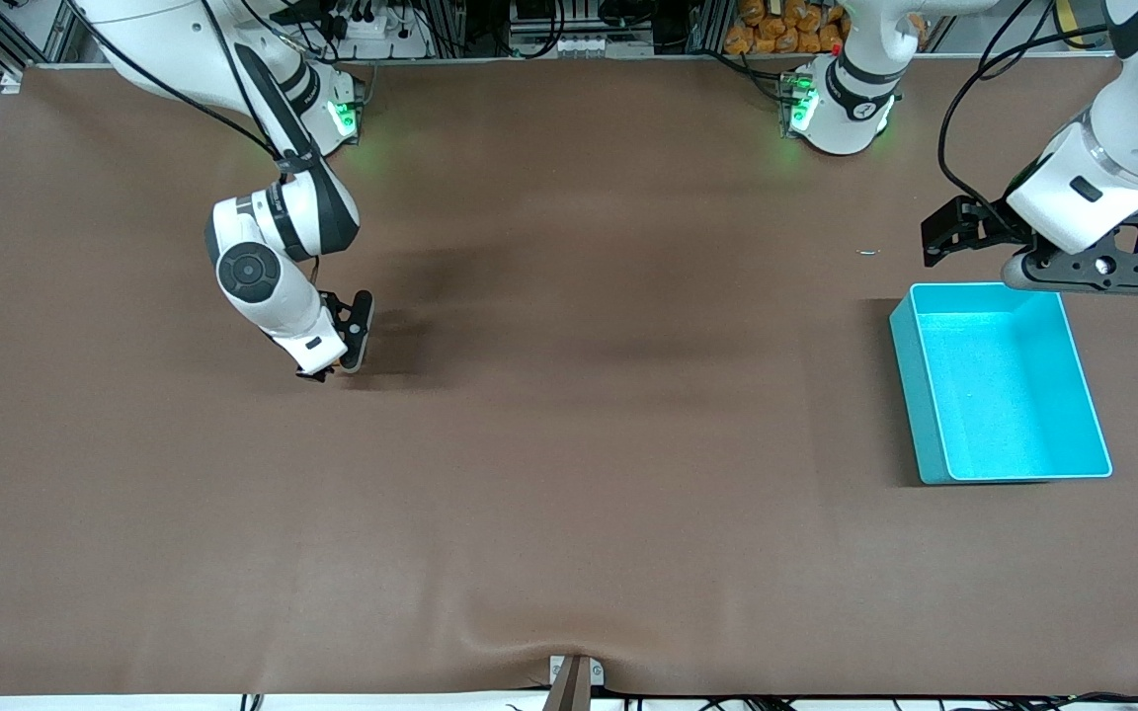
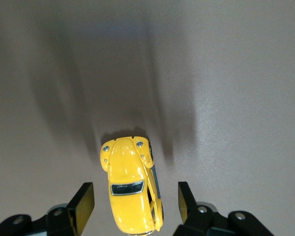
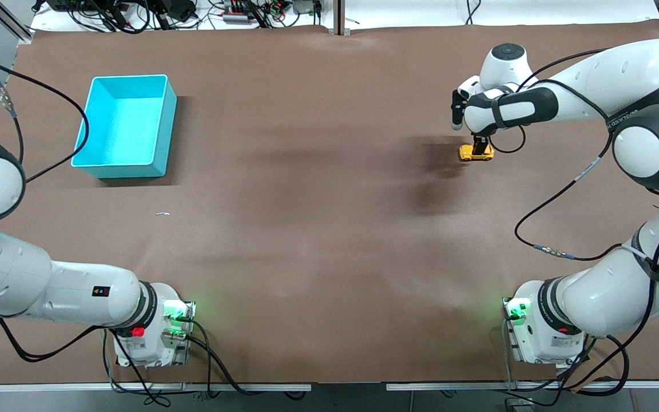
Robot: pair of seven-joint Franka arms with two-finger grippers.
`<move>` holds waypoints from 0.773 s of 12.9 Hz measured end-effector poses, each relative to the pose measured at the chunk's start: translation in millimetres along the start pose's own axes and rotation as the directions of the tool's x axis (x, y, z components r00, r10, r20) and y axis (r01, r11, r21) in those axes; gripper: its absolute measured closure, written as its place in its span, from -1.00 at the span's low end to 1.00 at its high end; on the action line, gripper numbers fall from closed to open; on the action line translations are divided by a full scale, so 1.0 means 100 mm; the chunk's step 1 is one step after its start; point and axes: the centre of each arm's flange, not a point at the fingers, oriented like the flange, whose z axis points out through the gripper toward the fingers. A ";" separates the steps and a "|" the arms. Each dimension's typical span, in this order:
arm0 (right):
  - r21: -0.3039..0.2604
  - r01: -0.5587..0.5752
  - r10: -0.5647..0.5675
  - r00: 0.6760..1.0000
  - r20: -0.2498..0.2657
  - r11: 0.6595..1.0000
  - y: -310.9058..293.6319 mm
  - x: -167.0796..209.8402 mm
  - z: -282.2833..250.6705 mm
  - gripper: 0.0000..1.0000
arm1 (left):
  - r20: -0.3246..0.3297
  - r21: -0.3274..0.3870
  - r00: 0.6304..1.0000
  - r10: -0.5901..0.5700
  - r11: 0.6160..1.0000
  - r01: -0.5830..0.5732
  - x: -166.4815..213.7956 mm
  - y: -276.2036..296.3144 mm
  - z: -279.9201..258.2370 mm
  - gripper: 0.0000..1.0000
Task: Wind and store yellow beetle car
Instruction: 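Move the open right gripper down over the yellow toy car, then close the right gripper on the yellow car's body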
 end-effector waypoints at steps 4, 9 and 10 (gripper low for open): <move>-0.015 0.013 -0.013 1.000 -0.002 1.000 -0.04 -0.01 0.06 -0.52 | 0.000 0.000 1.000 0.000 1.000 0.000 0.00 0.00 0.00 -1.00; -0.026 0.021 -0.021 1.000 -0.007 0.999 -0.12 -0.02 0.18 -0.37 | 0.000 0.000 1.000 -0.007 1.000 0.007 0.00 -0.04 0.00 -1.00; -0.027 0.023 -0.023 1.000 -0.007 0.999 -0.13 -0.02 0.20 -0.35 | 0.000 0.000 1.000 -0.007 1.000 0.007 0.00 -0.04 0.00 -1.00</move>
